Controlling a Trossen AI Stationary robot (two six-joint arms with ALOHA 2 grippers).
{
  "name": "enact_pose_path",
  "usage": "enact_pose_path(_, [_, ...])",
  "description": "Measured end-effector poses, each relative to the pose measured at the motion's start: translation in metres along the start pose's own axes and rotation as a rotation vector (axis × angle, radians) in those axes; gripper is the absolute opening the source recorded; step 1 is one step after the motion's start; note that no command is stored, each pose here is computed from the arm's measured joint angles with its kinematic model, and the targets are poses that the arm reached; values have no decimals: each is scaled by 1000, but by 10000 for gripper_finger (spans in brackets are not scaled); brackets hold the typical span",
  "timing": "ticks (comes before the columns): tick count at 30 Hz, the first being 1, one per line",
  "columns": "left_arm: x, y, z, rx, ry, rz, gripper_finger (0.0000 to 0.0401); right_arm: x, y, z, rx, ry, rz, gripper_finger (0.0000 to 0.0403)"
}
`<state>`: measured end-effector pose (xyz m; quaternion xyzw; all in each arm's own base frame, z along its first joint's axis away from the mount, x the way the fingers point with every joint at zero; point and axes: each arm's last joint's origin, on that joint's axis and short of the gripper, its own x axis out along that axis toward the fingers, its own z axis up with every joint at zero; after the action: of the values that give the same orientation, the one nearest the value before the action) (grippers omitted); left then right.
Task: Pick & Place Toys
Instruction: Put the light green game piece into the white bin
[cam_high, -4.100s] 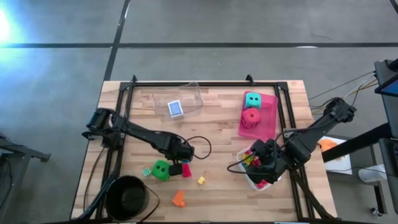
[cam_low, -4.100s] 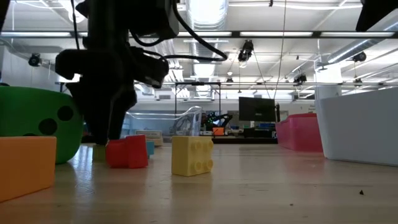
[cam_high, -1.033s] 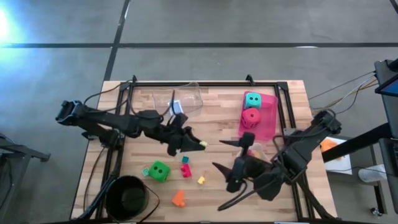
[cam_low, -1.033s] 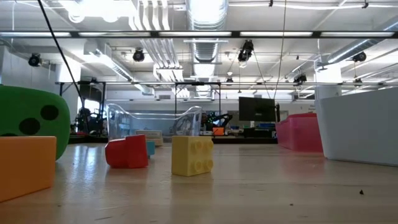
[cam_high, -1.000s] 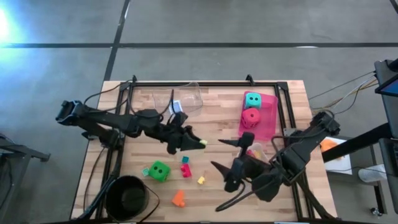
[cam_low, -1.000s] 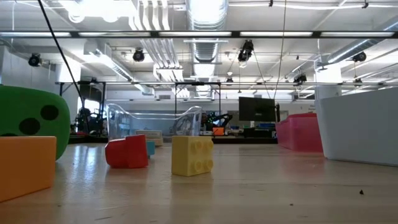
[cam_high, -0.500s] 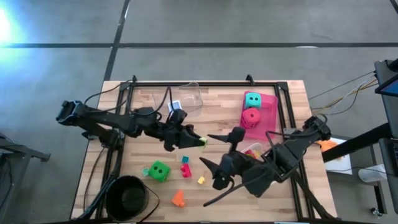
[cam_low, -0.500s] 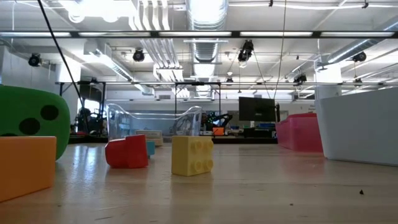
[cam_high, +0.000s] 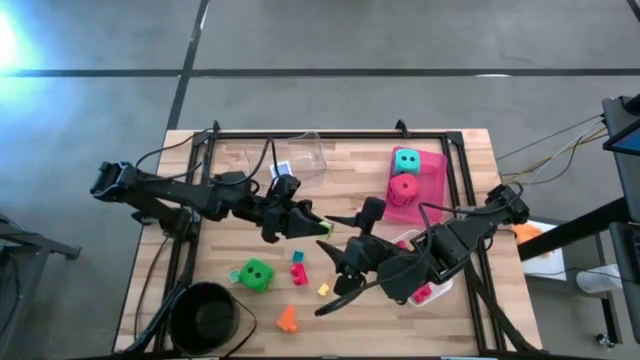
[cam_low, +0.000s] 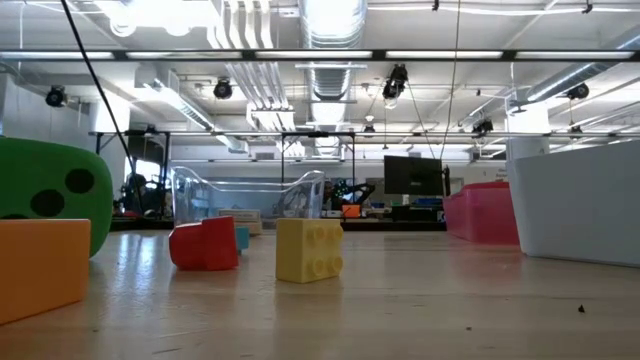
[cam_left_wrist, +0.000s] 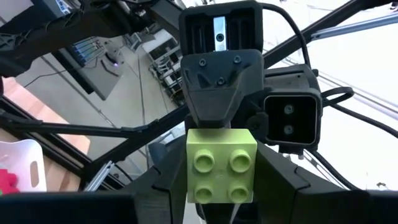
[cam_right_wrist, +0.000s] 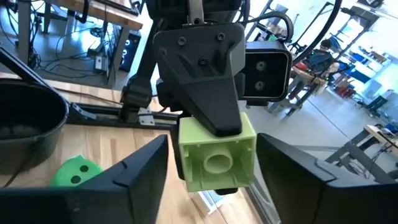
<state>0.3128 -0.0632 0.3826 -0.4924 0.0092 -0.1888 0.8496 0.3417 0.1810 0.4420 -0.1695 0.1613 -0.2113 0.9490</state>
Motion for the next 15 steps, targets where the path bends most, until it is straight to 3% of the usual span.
enact_pose_path(12, [0, 0, 0, -6, -1, 2, 136, 2, -3, 0, -42, 4, -8, 131])
enact_pose_path(15, [0, 0, 0, -6, -1, 3, 136, 2, -3, 0, -50, 1, -8, 126])
